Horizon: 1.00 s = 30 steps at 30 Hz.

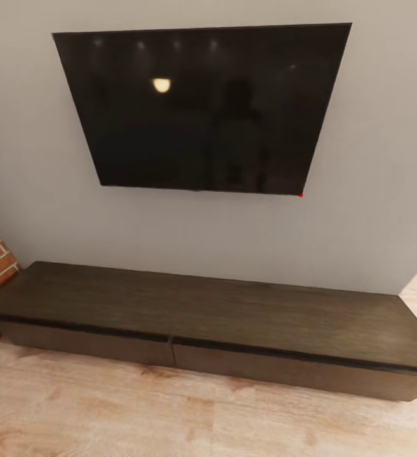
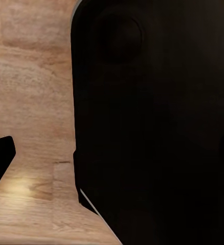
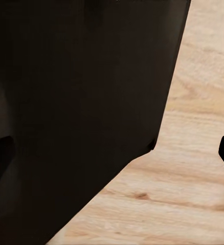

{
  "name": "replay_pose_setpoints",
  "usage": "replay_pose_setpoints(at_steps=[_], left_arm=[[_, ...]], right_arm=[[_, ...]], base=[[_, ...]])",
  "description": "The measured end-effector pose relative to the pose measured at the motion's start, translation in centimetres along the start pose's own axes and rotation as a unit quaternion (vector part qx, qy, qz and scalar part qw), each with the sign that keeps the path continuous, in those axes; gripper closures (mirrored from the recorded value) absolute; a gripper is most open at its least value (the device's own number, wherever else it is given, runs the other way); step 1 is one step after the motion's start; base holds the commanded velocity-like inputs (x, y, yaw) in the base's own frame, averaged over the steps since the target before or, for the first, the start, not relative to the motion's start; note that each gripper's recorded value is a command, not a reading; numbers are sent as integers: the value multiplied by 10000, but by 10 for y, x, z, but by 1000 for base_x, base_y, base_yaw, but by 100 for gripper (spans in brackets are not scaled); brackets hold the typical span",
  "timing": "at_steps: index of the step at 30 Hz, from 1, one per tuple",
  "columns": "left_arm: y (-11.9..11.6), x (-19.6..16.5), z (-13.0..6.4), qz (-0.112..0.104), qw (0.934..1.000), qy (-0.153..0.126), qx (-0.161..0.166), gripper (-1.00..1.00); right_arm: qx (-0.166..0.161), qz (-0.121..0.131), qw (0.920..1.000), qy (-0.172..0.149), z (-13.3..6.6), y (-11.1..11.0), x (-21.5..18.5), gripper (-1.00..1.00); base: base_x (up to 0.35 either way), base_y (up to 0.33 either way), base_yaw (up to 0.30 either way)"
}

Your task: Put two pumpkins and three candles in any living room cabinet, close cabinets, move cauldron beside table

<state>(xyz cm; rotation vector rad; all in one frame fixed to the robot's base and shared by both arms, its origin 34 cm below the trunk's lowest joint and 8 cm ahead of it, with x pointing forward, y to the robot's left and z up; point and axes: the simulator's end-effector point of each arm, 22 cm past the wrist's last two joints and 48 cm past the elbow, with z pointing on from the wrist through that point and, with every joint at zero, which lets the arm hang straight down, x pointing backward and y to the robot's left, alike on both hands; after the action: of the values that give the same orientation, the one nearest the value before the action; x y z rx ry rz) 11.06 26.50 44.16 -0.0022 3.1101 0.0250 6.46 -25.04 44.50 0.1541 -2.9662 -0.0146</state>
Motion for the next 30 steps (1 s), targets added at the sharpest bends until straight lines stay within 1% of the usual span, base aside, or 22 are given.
replay_pose_setpoints(at_steps=[2,6,10,16,19,26,30], left_arm=[[0,0,0,0,10000,-4,0,-100],[1,-1,0,-4,10000,-32,-7,-100],[1,-2,0,-3,10000,-48,-9,-100],[1,-2,0,1,10000,-55,-9,-100],[1,-3,0,2,10000,-57,-9,-100],[1,-3,0,2,10000,-60,-8,-100],[1,-3,0,2,10000,-61,-8,-100]], right_arm=[[-4,25,10000,4,0,1,0,-100],[-65,46,10000,0,0,11,-1,-100],[-96,54,9999,-8,0,15,-1,-100],[-104,62,9999,-10,0,17,-1,-100],[-106,58,9999,-9,0,17,-1,-100],[-116,1,9999,-1,0,18,-1,-100],[-115,34,9999,-13,0,18,-2,-100]], base=[[0,0,39],[0,0,-85],[0,0,-229],[0,0,-275],[0,0,-179],[0,0,-34],[0,0,-4]])
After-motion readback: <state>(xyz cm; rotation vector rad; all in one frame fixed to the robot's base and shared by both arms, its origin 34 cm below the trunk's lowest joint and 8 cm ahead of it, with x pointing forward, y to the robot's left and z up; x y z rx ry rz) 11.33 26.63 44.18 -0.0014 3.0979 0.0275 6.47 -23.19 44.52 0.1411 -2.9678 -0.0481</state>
